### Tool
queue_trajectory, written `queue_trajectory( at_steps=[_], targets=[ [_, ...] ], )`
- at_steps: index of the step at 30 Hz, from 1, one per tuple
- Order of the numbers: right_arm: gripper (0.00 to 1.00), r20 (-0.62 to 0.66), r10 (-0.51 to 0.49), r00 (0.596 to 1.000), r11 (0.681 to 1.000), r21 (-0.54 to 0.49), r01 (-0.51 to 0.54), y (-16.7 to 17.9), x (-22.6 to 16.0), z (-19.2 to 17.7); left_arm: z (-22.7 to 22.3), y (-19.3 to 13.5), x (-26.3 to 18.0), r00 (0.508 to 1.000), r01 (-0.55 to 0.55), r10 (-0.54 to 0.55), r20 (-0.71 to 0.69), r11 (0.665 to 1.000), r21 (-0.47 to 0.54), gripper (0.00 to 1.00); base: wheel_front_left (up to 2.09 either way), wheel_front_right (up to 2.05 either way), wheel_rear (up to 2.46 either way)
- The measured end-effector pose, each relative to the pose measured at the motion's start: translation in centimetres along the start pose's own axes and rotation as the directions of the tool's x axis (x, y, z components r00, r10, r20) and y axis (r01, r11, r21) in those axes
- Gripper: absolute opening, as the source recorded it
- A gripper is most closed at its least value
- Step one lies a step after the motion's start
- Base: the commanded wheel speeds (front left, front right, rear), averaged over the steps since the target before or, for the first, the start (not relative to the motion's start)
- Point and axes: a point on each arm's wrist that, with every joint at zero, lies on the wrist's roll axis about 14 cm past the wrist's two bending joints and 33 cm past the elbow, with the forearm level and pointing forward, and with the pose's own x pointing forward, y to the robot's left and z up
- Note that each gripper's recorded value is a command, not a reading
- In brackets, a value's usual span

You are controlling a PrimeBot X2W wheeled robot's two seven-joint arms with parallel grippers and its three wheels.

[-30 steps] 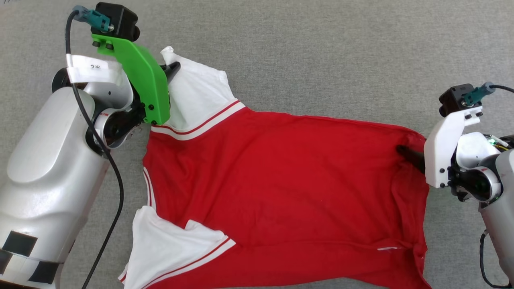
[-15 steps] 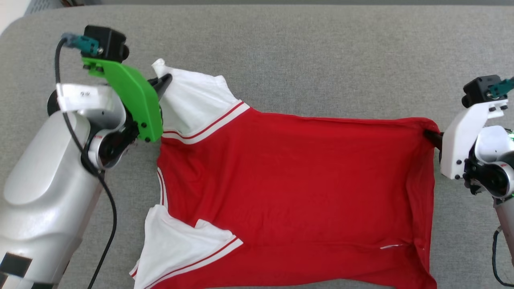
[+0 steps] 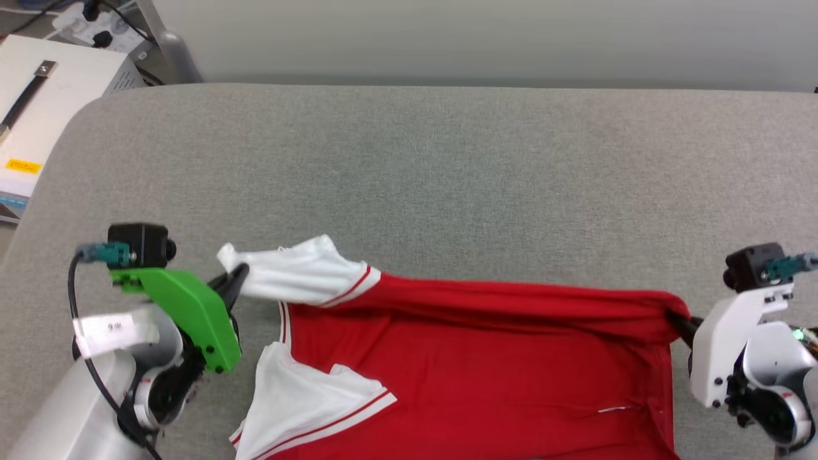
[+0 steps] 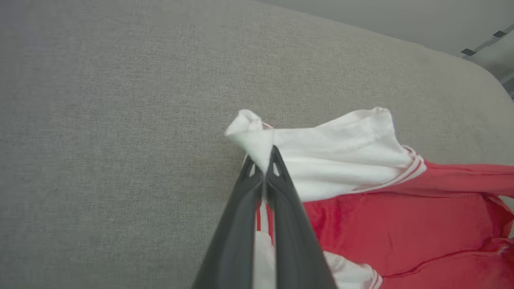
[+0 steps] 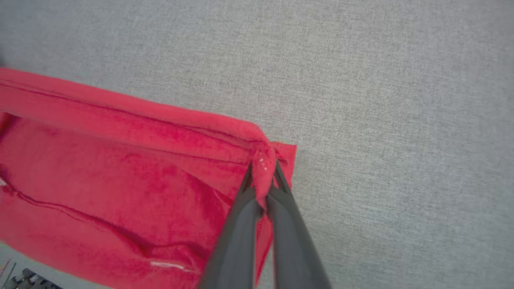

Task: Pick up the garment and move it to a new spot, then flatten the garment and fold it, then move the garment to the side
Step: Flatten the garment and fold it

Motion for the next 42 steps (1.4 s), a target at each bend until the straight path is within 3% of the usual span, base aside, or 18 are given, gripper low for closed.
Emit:
queue_trajectory(
  at_steps=[11,20,21,22,23,24,33,36,42],
  targets=[
    [0.00,0.025,0.021,0.999,0.998,0.064,-0.023,2.6,-2.1,-4.9,-9.2,1.3,-5.9,0.988,-0.113,0.091,-0.126,0.977,-0.180,0.00,0.00,0.00,0.00],
    [0.00,-0.022,-0.002,1.000,0.983,0.184,0.006,2.8,-1.9,-9.4,-15.2,-1.1,-5.7,0.969,-0.100,0.031,-0.246,0.957,-0.271,0.00,0.00,0.00,0.00],
    [0.05,-0.023,-0.002,1.000,0.981,0.195,0.006,2.9,-1.8,-9.6,-15.8,-1.4,-5.5,0.965,-0.097,0.020,-0.262,0.955,-0.281,0.00,0.00,0.00,0.00],
    [0.27,-0.021,-0.003,1.000,0.979,0.203,0.007,3.0,-1.8,-9.8,-16.3,-1.6,-5.3,0.962,-0.094,0.011,-0.274,0.952,-0.291,0.35,0.00,0.00,0.00],
    [0.83,-0.012,-0.007,1.000,0.977,0.211,0.010,3.0,-1.8,-9.8,-16.4,-1.8,-5.0,0.962,-0.085,0.001,-0.273,0.951,-0.297,0.76,0.00,0.00,0.00],
    [1.00,0.004,-0.012,1.000,0.975,0.221,0.011,2.9,-1.8,-9.6,-16.4,-1.9,-4.8,0.963,-0.081,-0.003,-0.269,0.951,-0.299,1.00,0.00,0.00,0.00],
    [1.00,0.188,-0.068,0.980,0.961,0.275,0.014,2.3,-3.2,-6.6,-9.9,-1.2,-2.8,0.998,-0.043,0.051,0.030,0.971,-0.236,1.00,0.00,0.00,0.00],
    [1.00,0.219,-0.087,0.972,0.960,0.279,0.023,1.7,-4.1,-5.8,-7.4,-1.2,-3.0,0.987,-0.028,0.064,0.146,0.970,-0.240,1.00,0.00,0.00,0.00],
    [1.00,0.181,-0.152,0.972,0.954,0.285,0.096,-1.1,-5.9,-5.7,-3.0,-1.3,-3.7,0.930,-0.027,0.069,0.361,0.992,-0.120,1.00,0.00,0.00,0.00]
  ],
)
